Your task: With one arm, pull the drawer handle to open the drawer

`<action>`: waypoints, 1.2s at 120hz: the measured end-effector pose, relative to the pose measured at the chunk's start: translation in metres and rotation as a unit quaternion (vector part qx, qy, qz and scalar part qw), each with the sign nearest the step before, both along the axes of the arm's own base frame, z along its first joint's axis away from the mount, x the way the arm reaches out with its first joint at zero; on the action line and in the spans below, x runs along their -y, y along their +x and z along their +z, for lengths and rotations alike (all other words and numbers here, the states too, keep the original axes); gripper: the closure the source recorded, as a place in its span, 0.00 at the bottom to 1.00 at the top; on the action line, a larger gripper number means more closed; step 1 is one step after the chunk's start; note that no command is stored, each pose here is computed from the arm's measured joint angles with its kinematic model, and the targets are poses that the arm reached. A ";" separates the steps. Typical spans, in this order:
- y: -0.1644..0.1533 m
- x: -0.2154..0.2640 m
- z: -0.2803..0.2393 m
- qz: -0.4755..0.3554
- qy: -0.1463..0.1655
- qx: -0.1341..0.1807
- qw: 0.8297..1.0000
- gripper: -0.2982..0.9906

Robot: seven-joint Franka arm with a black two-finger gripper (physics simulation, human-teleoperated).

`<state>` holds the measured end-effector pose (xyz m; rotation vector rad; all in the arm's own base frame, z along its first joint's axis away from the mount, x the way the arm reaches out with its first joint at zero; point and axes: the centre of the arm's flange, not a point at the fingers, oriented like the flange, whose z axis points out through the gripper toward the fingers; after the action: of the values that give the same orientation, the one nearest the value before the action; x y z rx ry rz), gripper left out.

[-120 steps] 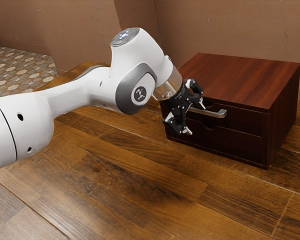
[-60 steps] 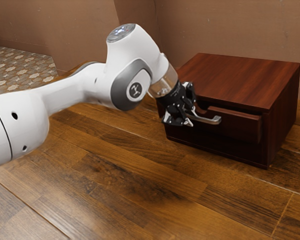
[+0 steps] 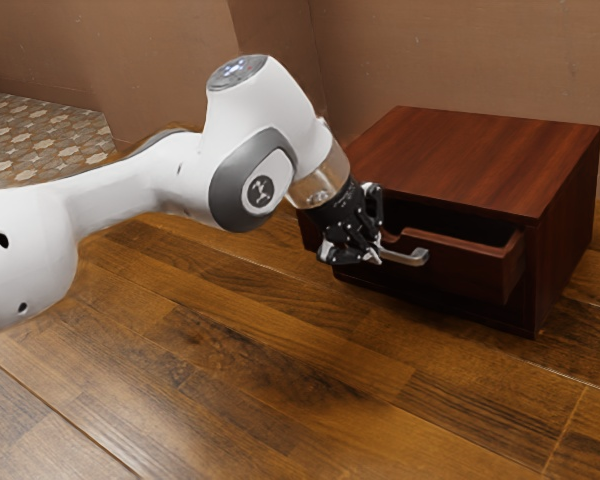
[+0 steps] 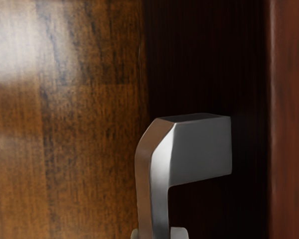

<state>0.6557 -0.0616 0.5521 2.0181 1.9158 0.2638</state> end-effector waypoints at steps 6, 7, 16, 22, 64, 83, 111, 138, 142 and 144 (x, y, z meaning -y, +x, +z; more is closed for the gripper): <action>-0.008 0.001 -0.001 0.000 0.002 -0.002 1.000 0.84; -0.009 0.001 -0.001 0.000 0.002 -0.002 1.000 0.84; -0.024 0.002 -0.001 0.000 0.004 -0.001 1.000 0.84; -0.035 0.002 0.001 0.000 0.006 0.002 1.000 0.84; -0.080 0.005 0.005 0.002 0.010 0.025 1.000 0.84; -0.099 0.005 0.009 0.004 0.010 0.033 0.999 0.84; -0.120 0.005 0.008 0.008 0.007 0.039 0.999 0.84; -0.124 0.006 0.006 0.009 0.005 0.038 0.999 0.82; -0.125 0.006 0.008 0.008 0.005 0.041 0.999 0.79; -0.126 0.007 0.008 0.008 0.005 0.041 0.999 0.77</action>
<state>0.5294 -0.0681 0.5605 1.9675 1.8850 0.3550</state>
